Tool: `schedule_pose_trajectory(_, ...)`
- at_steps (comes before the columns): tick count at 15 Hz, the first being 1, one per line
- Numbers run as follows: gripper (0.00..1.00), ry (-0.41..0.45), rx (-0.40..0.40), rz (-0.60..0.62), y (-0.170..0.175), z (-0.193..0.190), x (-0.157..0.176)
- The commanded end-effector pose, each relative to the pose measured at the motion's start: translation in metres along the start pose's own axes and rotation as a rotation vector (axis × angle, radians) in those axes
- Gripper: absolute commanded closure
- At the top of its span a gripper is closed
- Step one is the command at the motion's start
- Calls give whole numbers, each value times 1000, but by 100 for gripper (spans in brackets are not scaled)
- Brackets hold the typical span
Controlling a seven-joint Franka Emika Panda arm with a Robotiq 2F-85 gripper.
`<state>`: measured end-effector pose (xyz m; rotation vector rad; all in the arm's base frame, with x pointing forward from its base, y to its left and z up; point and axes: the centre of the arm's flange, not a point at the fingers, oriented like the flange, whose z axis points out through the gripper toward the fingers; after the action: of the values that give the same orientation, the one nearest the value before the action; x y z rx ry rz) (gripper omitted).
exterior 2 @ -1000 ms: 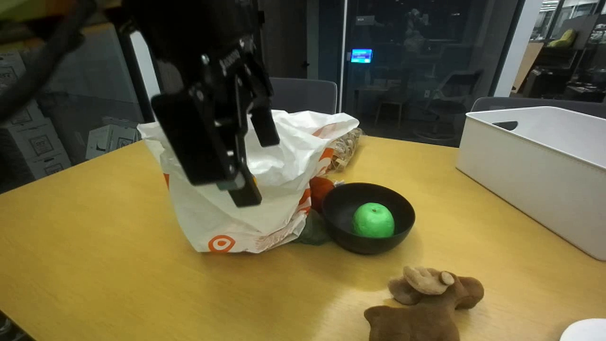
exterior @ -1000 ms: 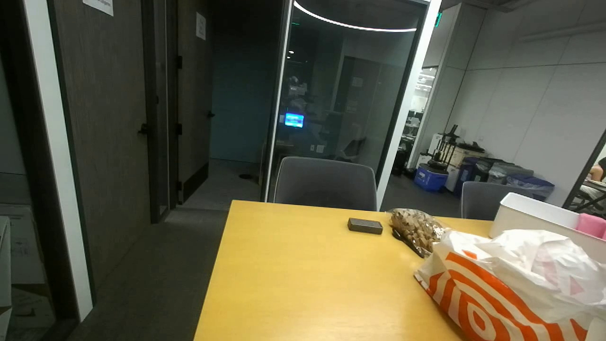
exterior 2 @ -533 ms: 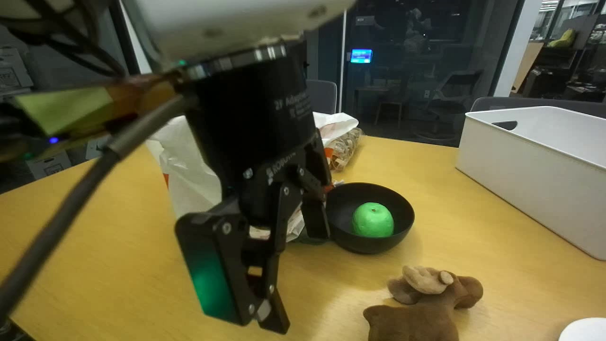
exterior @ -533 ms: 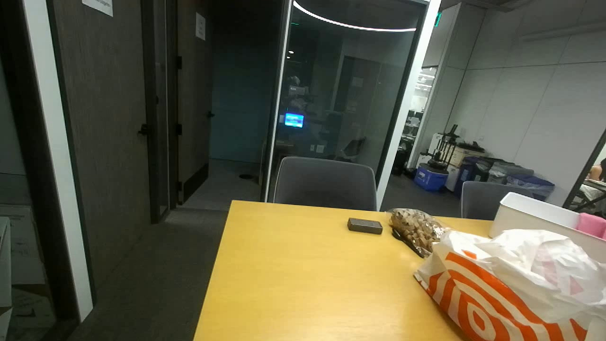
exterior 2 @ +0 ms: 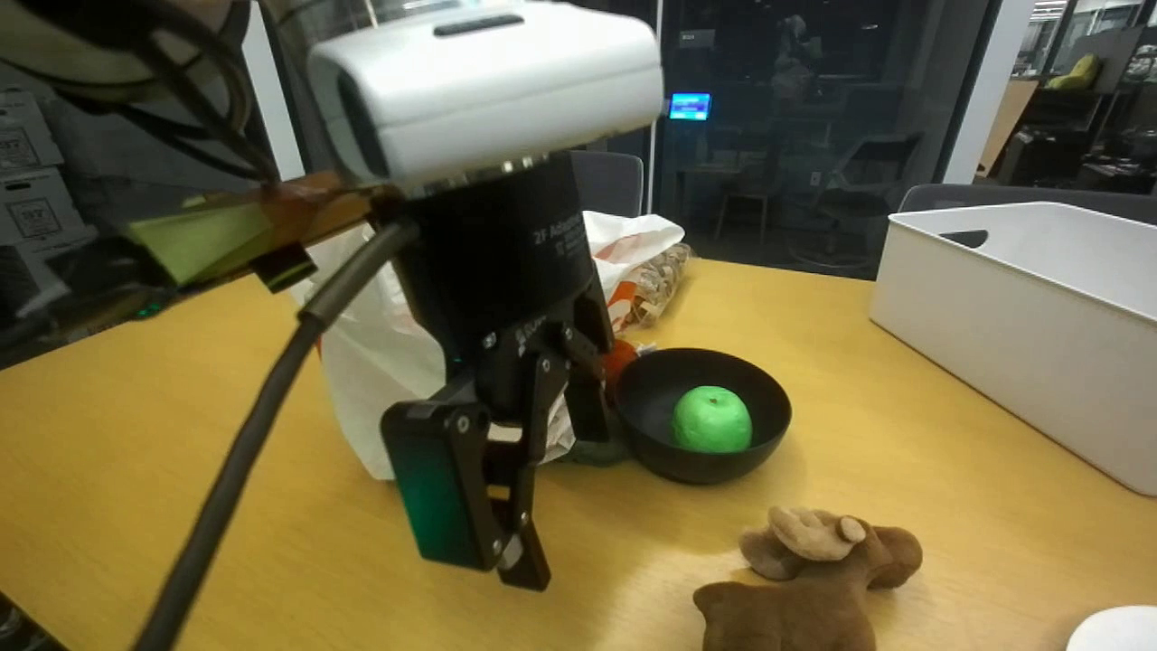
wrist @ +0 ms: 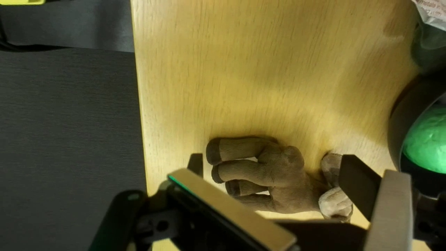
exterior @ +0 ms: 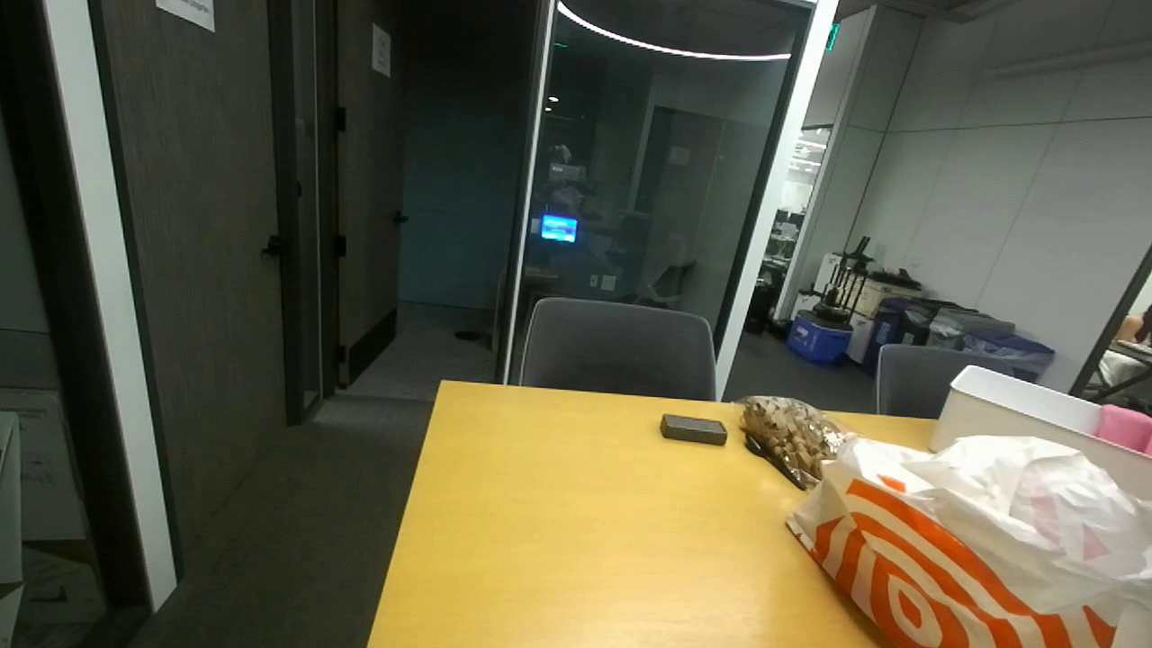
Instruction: Put the moose toy in the plastic
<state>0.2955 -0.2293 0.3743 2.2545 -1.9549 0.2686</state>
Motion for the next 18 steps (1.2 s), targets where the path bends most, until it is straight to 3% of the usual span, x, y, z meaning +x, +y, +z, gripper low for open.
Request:
schedule_pose_trajectory(1,0,45,-38,16,-23,9,13)
schedule_pose_trajectory(5,0,118,-126,15,-42,41,41)
schedule_pose_trajectory(8,0,133,-137,-23,-52,78,55)
schedule_pose_trajectory(12,0,85,-106,-32,-52,130,69)
schedule_pose_trajectory(15,0,111,-62,15,-50,160,78)
schedule_pose_trajectory(16,20,123,-40,29,-49,166,79)
schedule_pose_trajectory(18,34,133,-4,58,-49,170,85)
